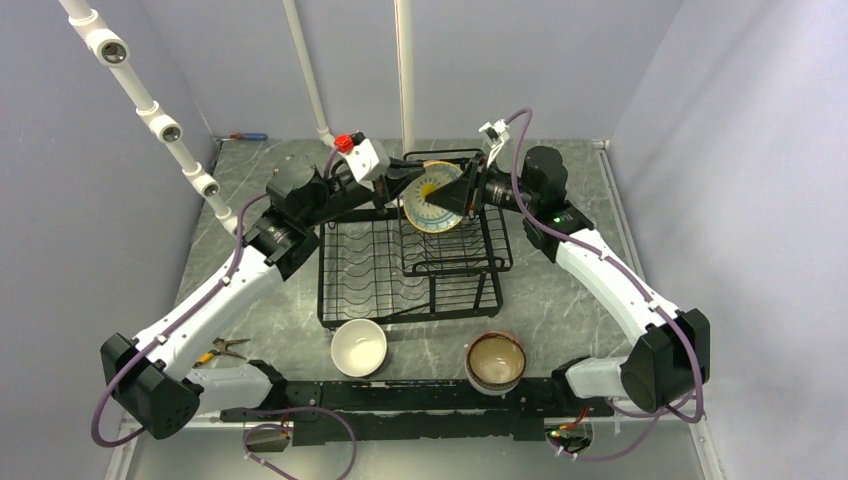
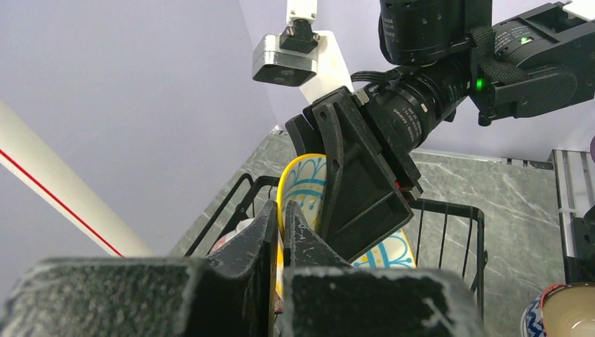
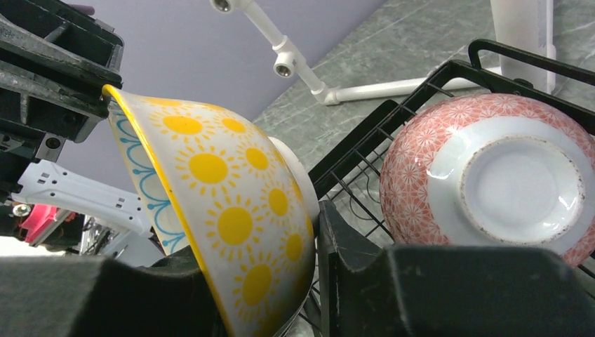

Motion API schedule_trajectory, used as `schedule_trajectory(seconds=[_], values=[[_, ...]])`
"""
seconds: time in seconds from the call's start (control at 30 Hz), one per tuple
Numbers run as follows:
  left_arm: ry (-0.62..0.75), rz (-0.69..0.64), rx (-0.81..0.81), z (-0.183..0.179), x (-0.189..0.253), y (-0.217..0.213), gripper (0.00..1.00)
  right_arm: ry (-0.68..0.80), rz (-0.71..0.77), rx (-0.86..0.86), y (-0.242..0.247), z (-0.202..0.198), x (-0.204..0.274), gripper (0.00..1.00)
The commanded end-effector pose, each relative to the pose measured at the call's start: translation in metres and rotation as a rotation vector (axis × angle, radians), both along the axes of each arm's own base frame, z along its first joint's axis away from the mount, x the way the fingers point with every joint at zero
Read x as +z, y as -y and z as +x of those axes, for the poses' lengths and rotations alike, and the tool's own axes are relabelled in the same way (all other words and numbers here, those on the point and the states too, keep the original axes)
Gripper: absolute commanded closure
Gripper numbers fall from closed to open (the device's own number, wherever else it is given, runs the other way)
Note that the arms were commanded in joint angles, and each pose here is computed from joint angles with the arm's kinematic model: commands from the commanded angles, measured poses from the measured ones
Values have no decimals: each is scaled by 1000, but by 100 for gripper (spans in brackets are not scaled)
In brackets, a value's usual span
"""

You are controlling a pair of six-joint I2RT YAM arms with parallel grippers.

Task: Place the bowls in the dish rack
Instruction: Place the bowl in the dish rack.

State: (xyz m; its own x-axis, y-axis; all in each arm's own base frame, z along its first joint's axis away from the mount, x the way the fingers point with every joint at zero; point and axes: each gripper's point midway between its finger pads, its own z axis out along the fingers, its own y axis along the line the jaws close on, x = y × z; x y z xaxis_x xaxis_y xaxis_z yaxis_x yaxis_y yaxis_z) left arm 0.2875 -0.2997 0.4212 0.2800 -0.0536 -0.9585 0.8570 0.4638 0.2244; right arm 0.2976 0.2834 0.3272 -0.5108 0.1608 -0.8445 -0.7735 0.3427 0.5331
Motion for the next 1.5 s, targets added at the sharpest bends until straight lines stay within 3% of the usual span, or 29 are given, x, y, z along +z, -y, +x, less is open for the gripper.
schedule_trajectory(seconds=[0.0, 0.1, 0.17, 0.23, 0.3, 0.47, 0.6, 0.63, 0.7, 0.77, 0.93, 1.13, 1.3, 1.47], values=[[26, 15, 90, 16, 5, -15, 86, 137, 63, 56, 4, -22, 52, 100], [-27, 79, 104, 18, -10, -17, 42, 134, 38, 9, 8, -16, 50, 100], [-67, 89, 120, 18, -16, -20, 22, 137, 17, -22, 11, -12, 49, 100], [-111, 84, 129, 17, -21, -22, 15, 146, -4, -50, 14, -9, 48, 100], [-165, 75, 129, 16, -29, -21, 14, 154, -14, -74, 17, -6, 49, 100], [-333, 56, 104, 16, -50, -12, 23, 155, -10, -82, 17, -5, 50, 100], [-472, 48, 141, 25, -63, -8, 43, 146, -14, -82, 17, -4, 47, 100], [-499, 50, 145, 26, -66, -8, 50, 145, -15, -84, 17, -4, 47, 100], [-517, 51, 142, 27, -67, -6, 75, 146, -16, -89, 17, -4, 46, 99], [-517, 47, 147, 29, -66, -5, 96, 147, -18, -92, 18, -4, 45, 82], [-506, -19, 196, 32, -64, -13, 97, 148, -17, -92, 19, -6, 43, 49], [-461, -119, 242, 33, -50, -25, 97, 139, 5, -75, 17, -9, 45, 18], [-429, -167, 242, 30, -37, -29, 97, 114, 16, -106, 19, -6, 44, 5], [-343, -214, 173, 17, -20, -27, 97, 60, 39, -60, 14, -12, 41, 2]])
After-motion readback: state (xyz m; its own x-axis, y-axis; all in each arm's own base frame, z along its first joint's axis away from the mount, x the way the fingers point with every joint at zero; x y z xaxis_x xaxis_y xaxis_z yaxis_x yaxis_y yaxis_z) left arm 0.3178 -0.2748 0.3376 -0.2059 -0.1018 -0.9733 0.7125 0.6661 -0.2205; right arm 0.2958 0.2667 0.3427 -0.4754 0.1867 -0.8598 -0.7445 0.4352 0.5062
